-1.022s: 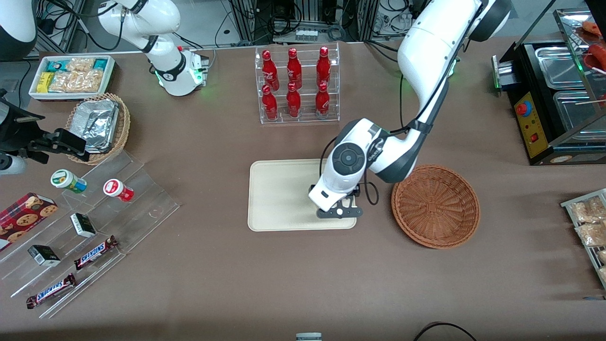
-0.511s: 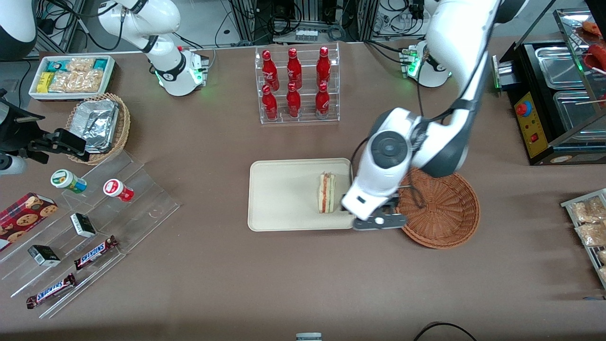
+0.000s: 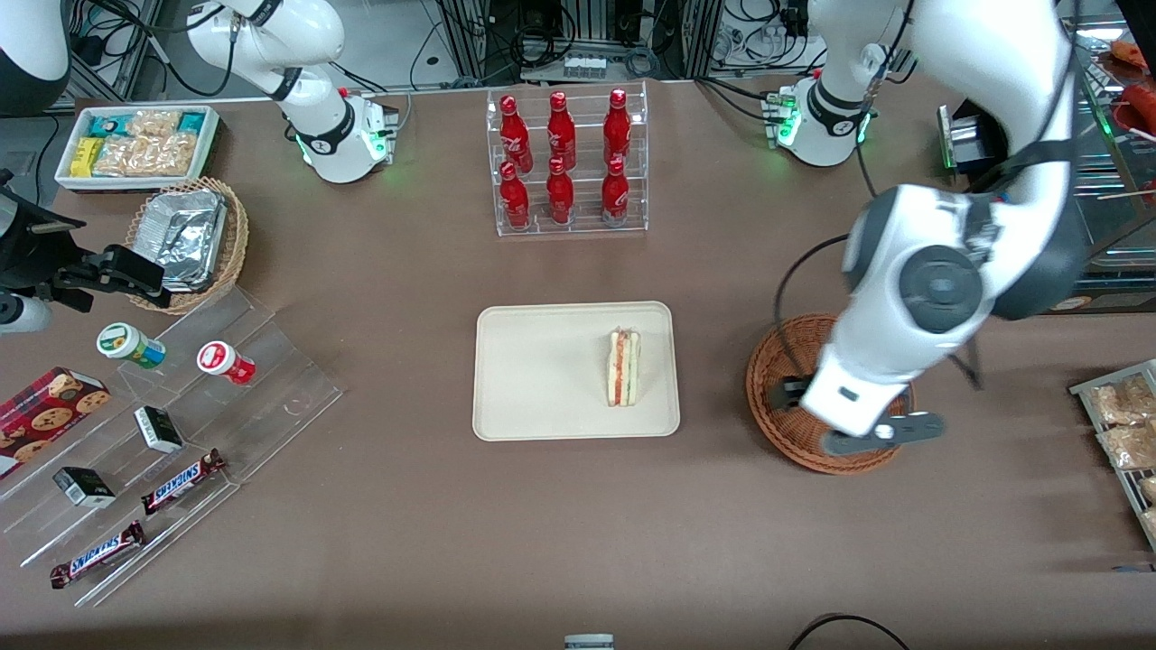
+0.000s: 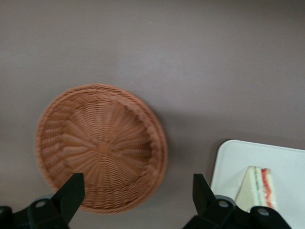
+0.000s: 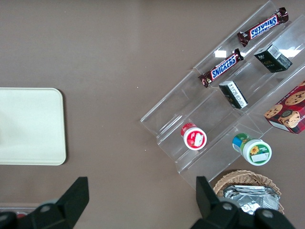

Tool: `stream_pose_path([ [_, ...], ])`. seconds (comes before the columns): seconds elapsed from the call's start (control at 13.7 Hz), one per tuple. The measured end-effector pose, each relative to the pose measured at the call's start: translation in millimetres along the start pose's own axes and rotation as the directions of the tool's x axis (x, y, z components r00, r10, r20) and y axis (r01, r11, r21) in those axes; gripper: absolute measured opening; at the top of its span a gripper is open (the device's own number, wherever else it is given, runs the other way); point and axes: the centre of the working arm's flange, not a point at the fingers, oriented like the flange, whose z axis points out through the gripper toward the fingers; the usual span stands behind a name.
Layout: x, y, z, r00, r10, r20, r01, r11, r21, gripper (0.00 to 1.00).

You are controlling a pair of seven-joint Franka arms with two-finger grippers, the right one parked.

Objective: Place sandwich from basket to tray

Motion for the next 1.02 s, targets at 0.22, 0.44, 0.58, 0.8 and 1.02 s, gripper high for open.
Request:
stream_pose_path([
  [0.22,6.2,-57.1,-22.0,0.999,0.029,0.04,-0.029,1.0,0.001,1.0],
  [0.44,-2.4,-98.7,-51.1,0.994,0.071,0.078,-0.072,0.997,0.008,1.0],
  [0.58,-13.7,-117.8,-69.6,0.99,0.091,0.109,-0.093,0.996,0.013,1.0],
  [0.8,-31.9,-125.9,-85.0,0.989,0.093,0.119,-0.095,0.995,0.018,1.0],
  [1.02,-57.1,-137.1,-99.4,0.987,0.087,0.132,-0.091,0.996,0.024,1.0],
])
